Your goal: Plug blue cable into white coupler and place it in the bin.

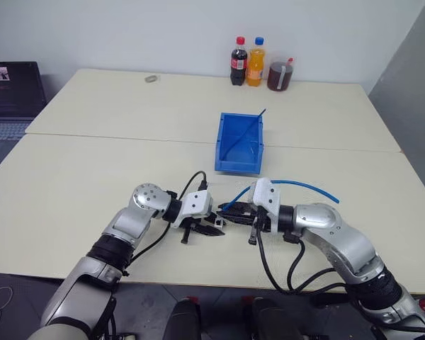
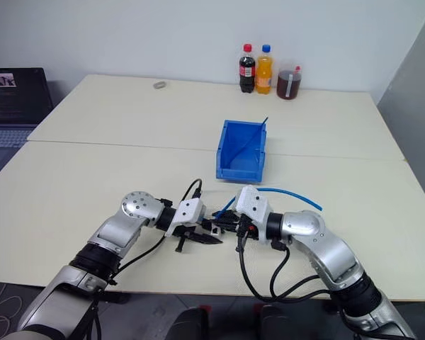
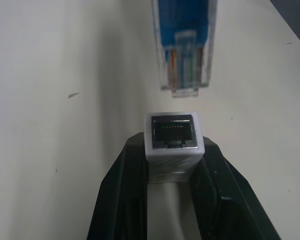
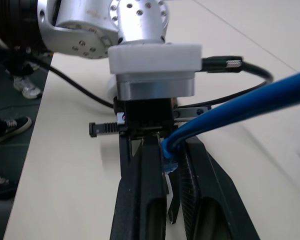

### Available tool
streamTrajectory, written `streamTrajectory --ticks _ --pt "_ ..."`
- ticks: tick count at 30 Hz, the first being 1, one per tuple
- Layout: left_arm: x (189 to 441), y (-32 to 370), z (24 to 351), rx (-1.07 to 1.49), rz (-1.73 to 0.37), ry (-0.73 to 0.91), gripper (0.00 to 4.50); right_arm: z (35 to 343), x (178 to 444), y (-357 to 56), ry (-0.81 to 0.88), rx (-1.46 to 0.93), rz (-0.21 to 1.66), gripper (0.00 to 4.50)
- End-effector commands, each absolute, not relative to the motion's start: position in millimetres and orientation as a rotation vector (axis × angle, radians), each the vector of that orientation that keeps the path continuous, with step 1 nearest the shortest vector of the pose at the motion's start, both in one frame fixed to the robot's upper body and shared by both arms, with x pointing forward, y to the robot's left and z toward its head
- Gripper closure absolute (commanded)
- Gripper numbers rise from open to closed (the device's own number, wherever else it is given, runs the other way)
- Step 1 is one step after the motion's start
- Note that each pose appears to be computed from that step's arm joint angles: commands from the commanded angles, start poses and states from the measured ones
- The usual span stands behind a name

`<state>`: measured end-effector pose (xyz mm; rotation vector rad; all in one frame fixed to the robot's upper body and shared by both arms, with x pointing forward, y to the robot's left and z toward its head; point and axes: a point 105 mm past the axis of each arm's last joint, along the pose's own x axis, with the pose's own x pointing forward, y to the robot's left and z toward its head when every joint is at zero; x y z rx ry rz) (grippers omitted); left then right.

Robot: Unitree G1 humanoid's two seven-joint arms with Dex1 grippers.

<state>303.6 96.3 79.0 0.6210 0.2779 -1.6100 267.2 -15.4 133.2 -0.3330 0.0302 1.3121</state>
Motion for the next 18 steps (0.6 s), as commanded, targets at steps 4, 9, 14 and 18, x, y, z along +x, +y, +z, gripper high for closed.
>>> streamTrajectory --ticks 4,9,14,18 --pt "298 96 70 0.639 -1.643 0.326 3.71 131 266 -11 -0.002 -0.394 1.347 4.42" --pt "299 95 70 0.64 -1.639 0.324 3.71 124 270 -12 0.02 -0.425 1.336 4.42" --pt "300 95 71 0.644 -1.626 0.315 3.71 117 272 -16 0.059 -0.444 1.329 4.42" --pt "304 95 71 0.647 -1.59 0.308 3.71 113 271 -18 0.09 -0.5 1.335 4.42"
